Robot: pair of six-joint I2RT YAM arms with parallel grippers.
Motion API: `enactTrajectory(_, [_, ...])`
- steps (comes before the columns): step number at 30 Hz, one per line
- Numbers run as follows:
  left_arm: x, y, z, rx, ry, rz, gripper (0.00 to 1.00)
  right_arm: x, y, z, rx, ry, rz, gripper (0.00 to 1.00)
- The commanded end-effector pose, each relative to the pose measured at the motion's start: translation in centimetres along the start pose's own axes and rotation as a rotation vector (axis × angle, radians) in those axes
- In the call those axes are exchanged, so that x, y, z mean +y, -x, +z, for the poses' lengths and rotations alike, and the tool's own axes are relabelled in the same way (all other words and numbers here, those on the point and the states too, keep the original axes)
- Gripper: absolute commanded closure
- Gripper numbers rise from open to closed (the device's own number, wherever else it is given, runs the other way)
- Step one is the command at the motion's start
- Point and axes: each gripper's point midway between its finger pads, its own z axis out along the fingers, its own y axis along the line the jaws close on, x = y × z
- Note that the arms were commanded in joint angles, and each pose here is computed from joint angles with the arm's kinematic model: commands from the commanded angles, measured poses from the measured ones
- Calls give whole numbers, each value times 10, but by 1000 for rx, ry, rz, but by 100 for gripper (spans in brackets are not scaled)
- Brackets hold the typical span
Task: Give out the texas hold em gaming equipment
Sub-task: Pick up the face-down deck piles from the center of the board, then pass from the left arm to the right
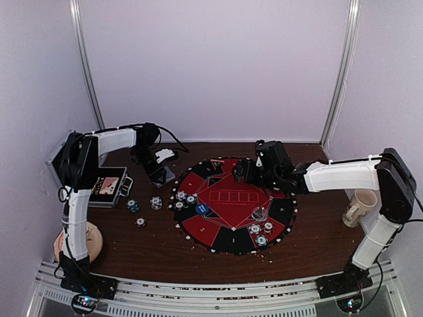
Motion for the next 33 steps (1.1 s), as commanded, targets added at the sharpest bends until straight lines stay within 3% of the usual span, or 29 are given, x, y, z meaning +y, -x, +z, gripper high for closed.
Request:
enactTrajectory(1, [3,34,-44,-131,31,46,39,30,-5,21,39,121,76,1])
enactTrajectory(10, [-19,57,-62,-209,-15,96,39,67,-23,66,119,279,207,2])
enactTrajectory(19, [-80,82,-67,-252,-109,188,39,95,-31,99,155,434,351,4])
enactTrajectory(33, [-143,85,-66,-243,-164,323,39,103,-57,96,294,562,371,8])
